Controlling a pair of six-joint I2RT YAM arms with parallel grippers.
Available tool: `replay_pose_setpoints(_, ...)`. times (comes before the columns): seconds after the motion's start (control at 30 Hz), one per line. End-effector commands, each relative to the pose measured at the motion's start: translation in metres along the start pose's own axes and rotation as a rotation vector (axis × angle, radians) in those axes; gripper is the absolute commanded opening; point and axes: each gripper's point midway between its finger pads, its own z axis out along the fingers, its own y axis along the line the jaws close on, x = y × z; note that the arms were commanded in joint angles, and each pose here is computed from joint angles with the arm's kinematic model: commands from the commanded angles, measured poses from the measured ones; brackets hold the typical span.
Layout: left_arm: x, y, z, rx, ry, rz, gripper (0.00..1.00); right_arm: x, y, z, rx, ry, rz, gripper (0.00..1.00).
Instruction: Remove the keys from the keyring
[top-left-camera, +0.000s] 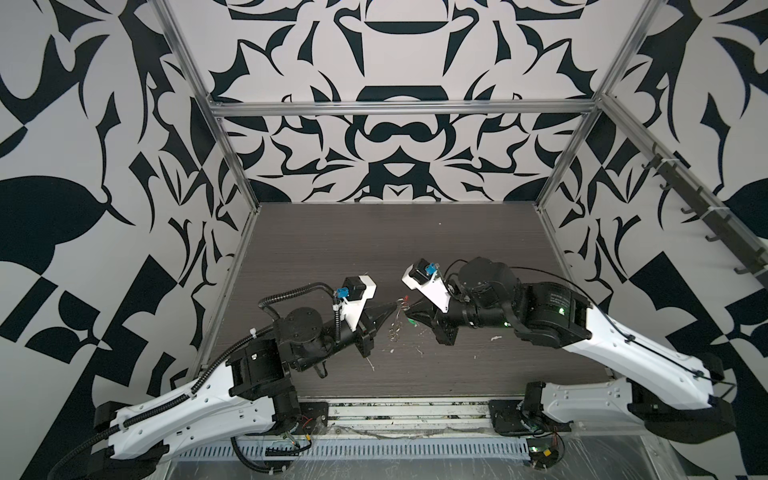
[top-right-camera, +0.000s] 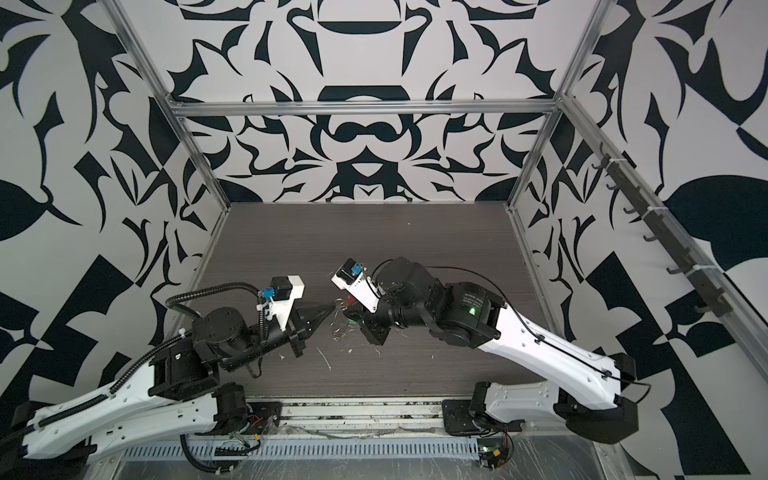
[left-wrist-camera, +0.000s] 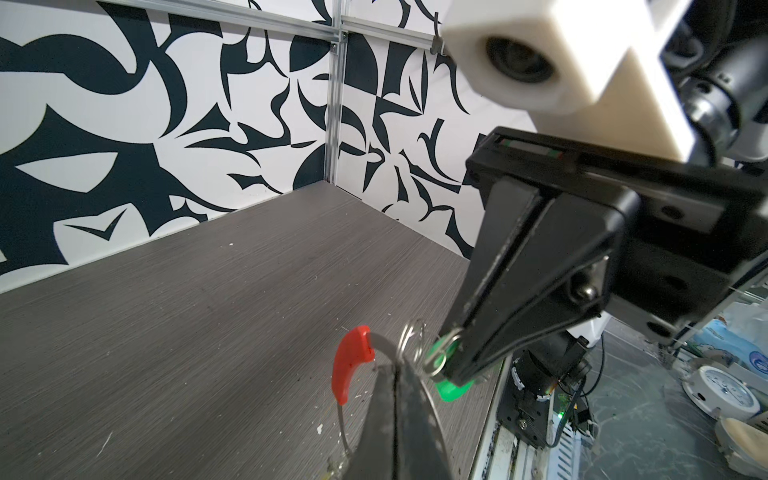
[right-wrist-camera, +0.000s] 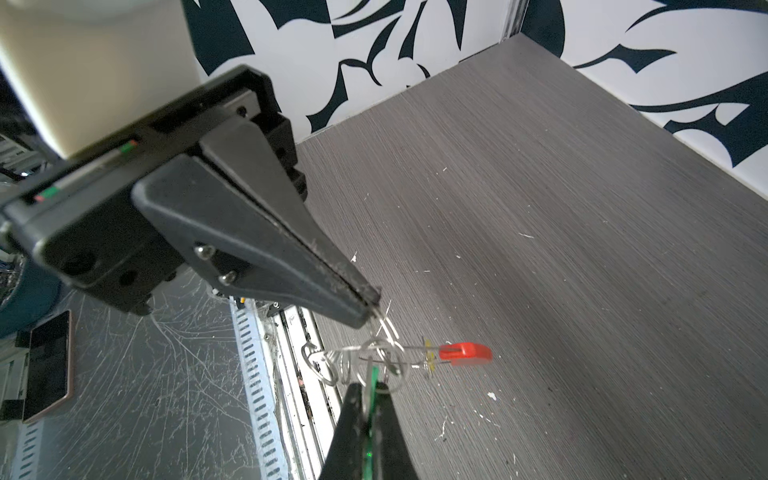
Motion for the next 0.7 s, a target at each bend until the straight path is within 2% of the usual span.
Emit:
replay_pose_setpoints(0.0, -0.018, -0.005, -0.004, 0.024, -0.052, -0.012, 0.0, -0.02, 0.004, -0.01, -0.02, -0.111, 0.007, 0.0)
replay_pose_setpoints(0.07, -0.019, -0.006, -0.003, 0.027, -0.045, -0.011, 0.0, -0.015, 0.003, -0.009, -0.017, -0.107, 0.006, 0.03)
replay_pose_setpoints(0.17, -0.018, -0.008, 0.0, 0.03, -0.02, -0.009, 0.0, -0.008, 0.002, -0.008, -0.018, -0.111, 0.008, 0.14)
replay_pose_setpoints(0.3, -0.018, -0.01, 0.004, 0.032, 0.002, -0.011, 0.0, -0.003, -0.001, -0.015, -0.002, -0.131, 0.011, 0.34)
replay_pose_setpoints(0.43, -0.018, -0.01, 0.005, 0.03, 0.01, -0.012, 0.0, -0.002, -0.004, -0.027, 0.014, -0.173, 0.019, 0.48)
replay_pose_setpoints(0.47, -0.018, -0.01, 0.005, 0.031, 0.013, -0.012, 0.0, -0.003, -0.003, -0.031, 0.011, -0.191, 0.018, 0.6)
replay_pose_setpoints(0.5, -0.017, -0.011, 0.006, 0.035, 0.018, -0.011, 0.0, -0.006, -0.002, -0.036, 0.01, -0.216, 0.016, 0.63)
replay_pose_setpoints(0.67, -0.015, -0.015, 0.011, 0.051, 0.04, -0.011, 0.0, -0.026, -0.003, -0.043, 0.026, -0.297, -0.011, 0.63)
